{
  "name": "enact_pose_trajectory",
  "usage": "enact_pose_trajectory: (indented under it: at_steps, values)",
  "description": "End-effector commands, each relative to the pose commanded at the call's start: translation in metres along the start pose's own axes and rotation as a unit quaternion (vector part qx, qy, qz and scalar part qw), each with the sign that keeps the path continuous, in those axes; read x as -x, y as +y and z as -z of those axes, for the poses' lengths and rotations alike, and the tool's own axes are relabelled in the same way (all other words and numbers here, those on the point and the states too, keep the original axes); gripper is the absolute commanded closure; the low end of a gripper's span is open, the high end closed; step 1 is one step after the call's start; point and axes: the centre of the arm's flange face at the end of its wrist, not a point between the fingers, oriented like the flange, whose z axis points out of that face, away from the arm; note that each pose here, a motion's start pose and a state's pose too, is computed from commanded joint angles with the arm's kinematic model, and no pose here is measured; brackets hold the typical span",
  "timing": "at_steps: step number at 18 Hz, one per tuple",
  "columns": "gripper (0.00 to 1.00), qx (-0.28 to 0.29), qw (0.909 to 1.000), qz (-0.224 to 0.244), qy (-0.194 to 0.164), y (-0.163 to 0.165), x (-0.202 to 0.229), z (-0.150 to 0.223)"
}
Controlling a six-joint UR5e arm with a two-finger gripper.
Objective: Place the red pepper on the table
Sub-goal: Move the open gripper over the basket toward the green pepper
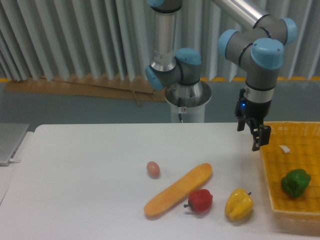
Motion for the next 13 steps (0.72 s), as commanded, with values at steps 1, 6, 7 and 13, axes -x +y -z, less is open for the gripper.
enact_pose_trajectory:
  at_steps: [1, 6, 7, 13]
  values:
    - [0.0, 0.0, 1.0, -0.005, 0.0, 0.0009, -0.0001, 0.0]
    - [0.0, 0.006, 1.0, 0.002, 0.006, 0.0085, -0.0013, -0.0013]
    - [0.0, 0.006, 1.0, 0.004, 0.003, 0.0079, -0.0021, 0.0015]
    - [0.0, 0.008, 0.9986, 0.052, -0.001, 0.0061, 0.0, 0.0014]
